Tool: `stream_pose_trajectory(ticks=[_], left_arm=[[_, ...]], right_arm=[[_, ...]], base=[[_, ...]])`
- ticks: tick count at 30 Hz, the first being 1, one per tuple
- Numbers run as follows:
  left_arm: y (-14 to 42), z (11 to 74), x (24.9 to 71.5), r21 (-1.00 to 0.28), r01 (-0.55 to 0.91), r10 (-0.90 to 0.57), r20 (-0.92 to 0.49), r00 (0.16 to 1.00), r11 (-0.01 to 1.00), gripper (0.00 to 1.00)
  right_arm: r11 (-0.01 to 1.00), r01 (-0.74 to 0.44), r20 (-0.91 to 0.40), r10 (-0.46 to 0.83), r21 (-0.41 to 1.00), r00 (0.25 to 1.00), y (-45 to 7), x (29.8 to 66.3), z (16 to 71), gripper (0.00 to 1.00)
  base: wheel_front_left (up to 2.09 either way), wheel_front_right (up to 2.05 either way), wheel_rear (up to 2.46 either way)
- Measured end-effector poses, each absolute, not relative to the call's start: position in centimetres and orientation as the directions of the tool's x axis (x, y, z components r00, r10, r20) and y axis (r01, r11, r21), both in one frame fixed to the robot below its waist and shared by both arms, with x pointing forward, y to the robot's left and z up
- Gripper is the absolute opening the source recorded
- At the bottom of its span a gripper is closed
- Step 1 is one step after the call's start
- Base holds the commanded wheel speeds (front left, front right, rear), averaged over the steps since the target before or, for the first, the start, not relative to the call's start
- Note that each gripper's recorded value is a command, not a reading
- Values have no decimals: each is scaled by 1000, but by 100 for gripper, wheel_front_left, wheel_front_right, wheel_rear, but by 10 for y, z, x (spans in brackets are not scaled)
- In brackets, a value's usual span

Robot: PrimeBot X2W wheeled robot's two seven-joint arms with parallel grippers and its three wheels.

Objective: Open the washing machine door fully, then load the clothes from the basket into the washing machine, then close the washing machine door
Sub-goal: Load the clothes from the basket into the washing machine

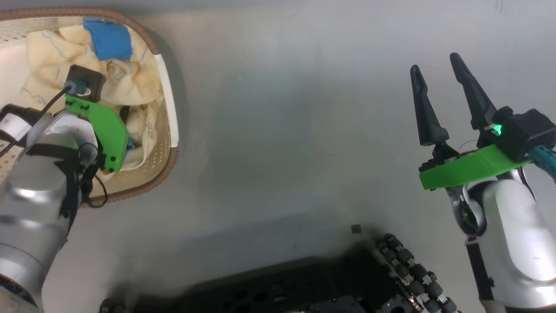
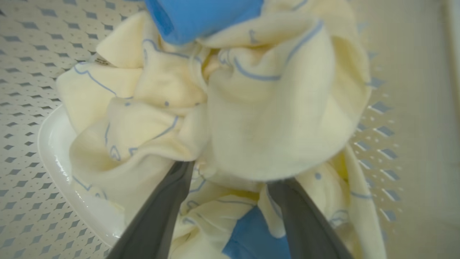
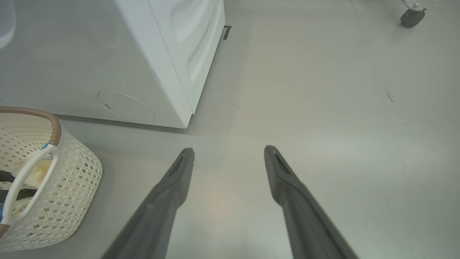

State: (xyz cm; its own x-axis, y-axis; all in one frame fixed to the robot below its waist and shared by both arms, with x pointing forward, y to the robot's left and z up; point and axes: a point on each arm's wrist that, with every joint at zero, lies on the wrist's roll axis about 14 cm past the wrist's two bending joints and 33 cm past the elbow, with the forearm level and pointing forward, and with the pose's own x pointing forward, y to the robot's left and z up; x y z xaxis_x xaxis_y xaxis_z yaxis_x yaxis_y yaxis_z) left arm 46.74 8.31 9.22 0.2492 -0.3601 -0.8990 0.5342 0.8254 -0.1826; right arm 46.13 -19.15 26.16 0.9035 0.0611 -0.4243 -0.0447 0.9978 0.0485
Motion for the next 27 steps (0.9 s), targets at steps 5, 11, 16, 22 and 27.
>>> stream_pose_trajectory(ticks=[5, 11, 16, 22, 27], left_arm=[[82, 78, 466, -184, 548, -350, -912, 216, 816, 100], [80, 61, 466, -192, 532, -334, -924, 185, 825, 100], [81, 56, 464, -200, 508, -321, -933, 161, 838, 0], [86, 58, 462, -197, 492, -308, -939, 156, 848, 0], [91, 71, 466, -187, 473, -308, -932, 191, 861, 0]], right_arm=[[998, -40, -433, 53, 38, 900, -195, 461, 256, 100], [999, -35, -458, 47, 35, 888, -198, 455, 246, 100], [999, -33, -464, 44, 31, 885, -200, 454, 244, 100], [999, -38, -456, 52, 39, 889, -196, 456, 246, 100], [998, -46, -428, 63, 49, 902, -192, 462, 256, 100]], base=[[0, 0, 0], [0, 0, 0], [0, 0, 0], [0, 0, 0], [0, 0, 0]])
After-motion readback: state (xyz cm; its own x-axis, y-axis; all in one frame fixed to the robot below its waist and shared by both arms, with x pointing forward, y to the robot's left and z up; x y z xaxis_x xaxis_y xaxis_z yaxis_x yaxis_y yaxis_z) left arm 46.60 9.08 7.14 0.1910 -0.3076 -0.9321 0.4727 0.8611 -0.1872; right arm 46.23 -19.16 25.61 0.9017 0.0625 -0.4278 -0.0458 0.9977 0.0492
